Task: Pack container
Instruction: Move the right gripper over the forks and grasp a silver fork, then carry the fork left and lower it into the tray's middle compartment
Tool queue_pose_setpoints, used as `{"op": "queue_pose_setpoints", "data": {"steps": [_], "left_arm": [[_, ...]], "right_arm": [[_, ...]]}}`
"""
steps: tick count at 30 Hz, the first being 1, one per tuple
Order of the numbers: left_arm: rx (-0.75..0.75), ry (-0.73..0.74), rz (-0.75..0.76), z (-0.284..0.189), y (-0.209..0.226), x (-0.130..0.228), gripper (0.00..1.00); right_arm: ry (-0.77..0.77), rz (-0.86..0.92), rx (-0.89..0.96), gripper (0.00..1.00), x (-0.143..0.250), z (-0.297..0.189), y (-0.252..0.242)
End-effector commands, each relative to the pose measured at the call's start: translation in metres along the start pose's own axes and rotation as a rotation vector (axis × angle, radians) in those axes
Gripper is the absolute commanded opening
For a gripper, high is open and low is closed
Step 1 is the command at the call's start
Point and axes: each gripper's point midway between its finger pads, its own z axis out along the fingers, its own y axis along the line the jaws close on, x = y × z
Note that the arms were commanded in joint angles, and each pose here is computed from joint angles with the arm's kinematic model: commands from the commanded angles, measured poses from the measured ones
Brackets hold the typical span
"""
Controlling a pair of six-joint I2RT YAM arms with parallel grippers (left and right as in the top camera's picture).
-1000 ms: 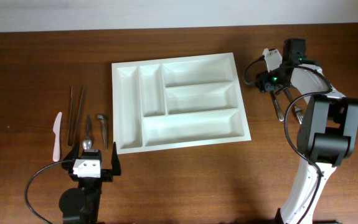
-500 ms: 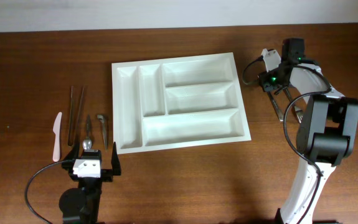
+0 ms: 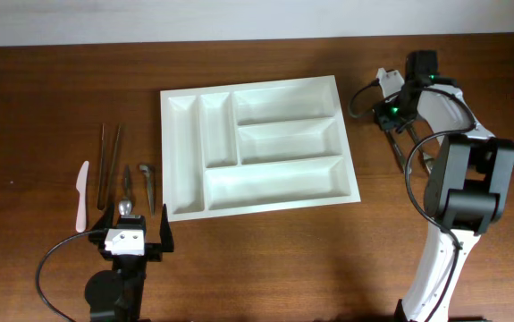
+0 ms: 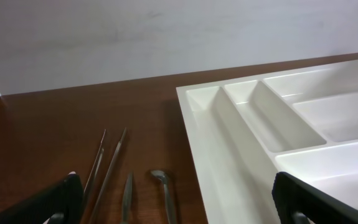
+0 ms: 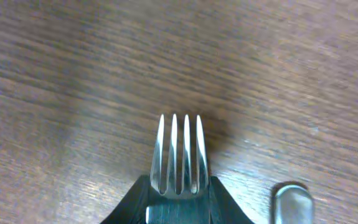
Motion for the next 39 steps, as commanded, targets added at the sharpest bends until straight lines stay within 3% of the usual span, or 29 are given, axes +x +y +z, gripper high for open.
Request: {"op": "queue_pose_setpoints", "data": {"steps": [1,10,22,34,39], "left_arm": [[-0.006,-0.001,0.017,0.0,0.0,0.002,0.99],[-0.006,-0.001,0.017,0.0,0.0,0.002,0.99],[-0.006,-0.001,0.017,0.0,0.0,0.002,0.99],[-0.006,-0.001,0.017,0.0,0.0,0.002,0.99],[-0.006,-0.001,0.017,0.0,0.0,0.002,0.99]], "right_arm": [[-0.05,0.015,0.027,0.05,-0.026,-0.018,-0.008],[-0.114,-0.059,0.006,0.04,-0.075,-0.062,0.023],[-0.194,-0.273,-0.128,0.04,-0.122,-0.092,0.149],[-0.254,-0.898,-0.315,0.04,-0.108,-0.099,0.265],[-0.222,-1.012,-0.348,0.04,-0.092,-0.099,0.285]]}}
